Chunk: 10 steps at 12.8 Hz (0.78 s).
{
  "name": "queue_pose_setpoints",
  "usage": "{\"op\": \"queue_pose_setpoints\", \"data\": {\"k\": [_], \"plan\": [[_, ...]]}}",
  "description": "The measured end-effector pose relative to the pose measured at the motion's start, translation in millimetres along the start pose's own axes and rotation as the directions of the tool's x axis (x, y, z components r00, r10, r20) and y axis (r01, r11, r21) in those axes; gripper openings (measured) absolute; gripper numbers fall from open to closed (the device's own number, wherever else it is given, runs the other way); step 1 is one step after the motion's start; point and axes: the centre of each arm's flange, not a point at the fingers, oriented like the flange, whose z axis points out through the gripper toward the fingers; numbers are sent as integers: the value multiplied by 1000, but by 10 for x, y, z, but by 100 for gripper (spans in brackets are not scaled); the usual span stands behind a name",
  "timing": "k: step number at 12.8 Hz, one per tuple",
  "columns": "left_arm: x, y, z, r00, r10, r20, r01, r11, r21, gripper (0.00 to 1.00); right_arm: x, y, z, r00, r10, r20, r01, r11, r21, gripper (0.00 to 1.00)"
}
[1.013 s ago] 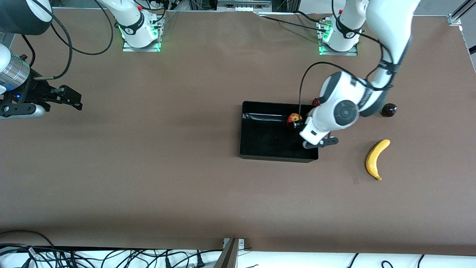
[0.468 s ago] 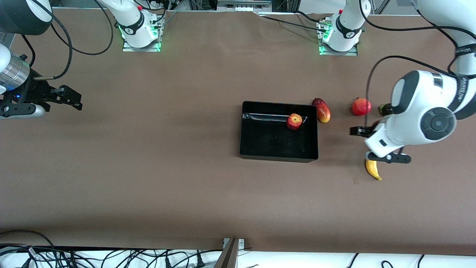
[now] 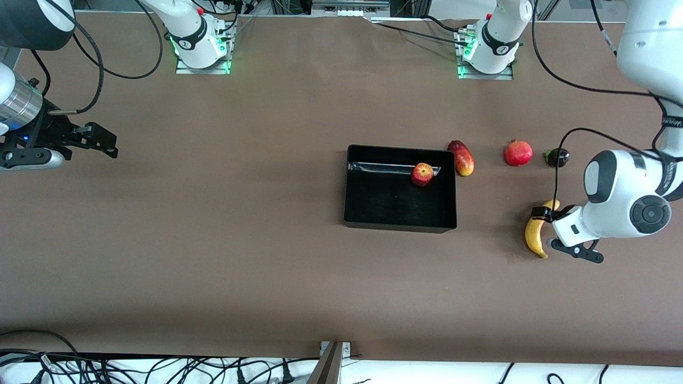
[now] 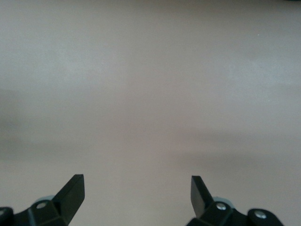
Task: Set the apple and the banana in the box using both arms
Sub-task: 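Move the left gripper to the yellow banana and grasp it, then carry the banana into the black box and open the left gripper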
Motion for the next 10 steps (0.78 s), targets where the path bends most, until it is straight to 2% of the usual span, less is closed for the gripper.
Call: {"op": "queue_pose_setpoints", "data": {"k": [1,2,7,10], "plan": [[-6,9,199,1000,5,-14,-5,1000,-7,100,0,1,0,1000,0,0,0,1000,0,100],[-27,55,347,1000,11,-17,-11,1000,-13,91,0,0,0,1000,0,0,0,1000,0,100],[-55,144,462,1000,23,-13,-23,1000,-21,34,0,0,0,1000,0,0,0,1000,0,100],[-7,153,283,1000,17,-22,-17,1000,-17,34,0,0,0,1000,0,0,0,1000,0,100]]}}
